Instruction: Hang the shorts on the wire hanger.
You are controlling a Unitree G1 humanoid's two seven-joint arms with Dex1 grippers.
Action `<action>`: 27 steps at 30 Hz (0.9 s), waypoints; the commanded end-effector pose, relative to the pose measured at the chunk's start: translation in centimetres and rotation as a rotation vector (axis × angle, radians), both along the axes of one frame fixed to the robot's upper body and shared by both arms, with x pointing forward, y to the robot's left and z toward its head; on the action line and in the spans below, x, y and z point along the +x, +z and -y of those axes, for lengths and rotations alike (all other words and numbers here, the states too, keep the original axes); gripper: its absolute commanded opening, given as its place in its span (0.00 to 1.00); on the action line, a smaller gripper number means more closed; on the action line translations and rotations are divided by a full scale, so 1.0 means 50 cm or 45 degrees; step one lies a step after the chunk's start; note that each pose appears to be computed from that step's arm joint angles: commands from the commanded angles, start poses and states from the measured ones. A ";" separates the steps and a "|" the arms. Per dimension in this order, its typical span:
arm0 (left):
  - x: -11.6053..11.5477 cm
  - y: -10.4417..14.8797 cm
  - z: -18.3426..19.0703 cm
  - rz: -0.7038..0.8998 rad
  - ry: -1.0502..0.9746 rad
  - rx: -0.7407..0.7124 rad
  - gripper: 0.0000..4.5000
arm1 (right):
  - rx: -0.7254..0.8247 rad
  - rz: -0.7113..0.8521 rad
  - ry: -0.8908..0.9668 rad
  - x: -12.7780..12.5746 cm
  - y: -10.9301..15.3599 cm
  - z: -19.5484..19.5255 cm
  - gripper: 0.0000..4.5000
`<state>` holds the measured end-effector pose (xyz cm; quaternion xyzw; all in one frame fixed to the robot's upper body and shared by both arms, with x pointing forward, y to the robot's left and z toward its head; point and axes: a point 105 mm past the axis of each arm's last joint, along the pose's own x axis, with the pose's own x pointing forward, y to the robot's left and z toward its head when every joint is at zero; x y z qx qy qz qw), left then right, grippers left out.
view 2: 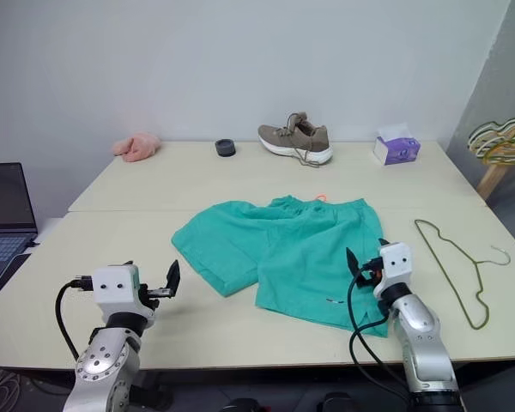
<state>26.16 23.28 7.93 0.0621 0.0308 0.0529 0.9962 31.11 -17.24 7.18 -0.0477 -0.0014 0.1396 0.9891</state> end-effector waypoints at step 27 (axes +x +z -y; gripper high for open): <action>0.000 0.049 0.040 0.087 -0.191 0.007 1.00 | 0.017 0.068 0.068 -0.002 0.025 -0.014 0.98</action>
